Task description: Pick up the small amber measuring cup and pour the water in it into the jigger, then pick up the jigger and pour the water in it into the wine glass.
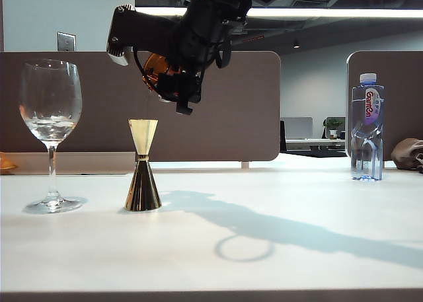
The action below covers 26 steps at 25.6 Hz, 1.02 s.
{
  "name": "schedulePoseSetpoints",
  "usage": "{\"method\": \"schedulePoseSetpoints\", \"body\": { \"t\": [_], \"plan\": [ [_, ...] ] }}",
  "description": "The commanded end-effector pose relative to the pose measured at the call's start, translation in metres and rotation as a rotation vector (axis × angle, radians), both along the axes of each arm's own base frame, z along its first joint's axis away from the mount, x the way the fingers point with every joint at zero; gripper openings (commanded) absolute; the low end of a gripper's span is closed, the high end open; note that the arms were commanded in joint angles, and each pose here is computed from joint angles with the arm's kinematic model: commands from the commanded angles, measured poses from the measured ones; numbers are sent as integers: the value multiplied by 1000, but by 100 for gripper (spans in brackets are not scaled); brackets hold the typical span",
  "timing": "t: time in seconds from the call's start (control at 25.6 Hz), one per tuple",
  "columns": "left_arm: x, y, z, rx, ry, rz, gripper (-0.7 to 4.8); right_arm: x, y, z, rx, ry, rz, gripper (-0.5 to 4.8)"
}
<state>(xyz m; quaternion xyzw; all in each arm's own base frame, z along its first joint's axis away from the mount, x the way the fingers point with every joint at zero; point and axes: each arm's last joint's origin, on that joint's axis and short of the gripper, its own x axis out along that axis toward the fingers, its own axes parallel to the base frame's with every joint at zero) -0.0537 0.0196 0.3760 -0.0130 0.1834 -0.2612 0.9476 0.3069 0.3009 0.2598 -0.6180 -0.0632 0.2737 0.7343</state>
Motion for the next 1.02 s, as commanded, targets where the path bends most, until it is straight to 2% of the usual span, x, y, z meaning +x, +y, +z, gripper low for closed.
{"method": "schedulePoseSetpoints", "body": {
  "t": [0.04, 0.31, 0.78, 1.02],
  "plan": [
    [0, 0, 1, -3, -7, 0, -2, 0, 0, 9, 18, -54, 2, 44],
    [0, 0, 1, -3, -7, 0, -2, 1, 0, 10, 11, -66, 5, 44],
    [0, 0, 1, -3, -7, 0, -2, 1, 0, 10, -157, -162, 51, 44],
    [0, 0, 1, -3, -7, 0, -2, 1, 0, 10, -73, -117, 29, 44]
  ]
}}
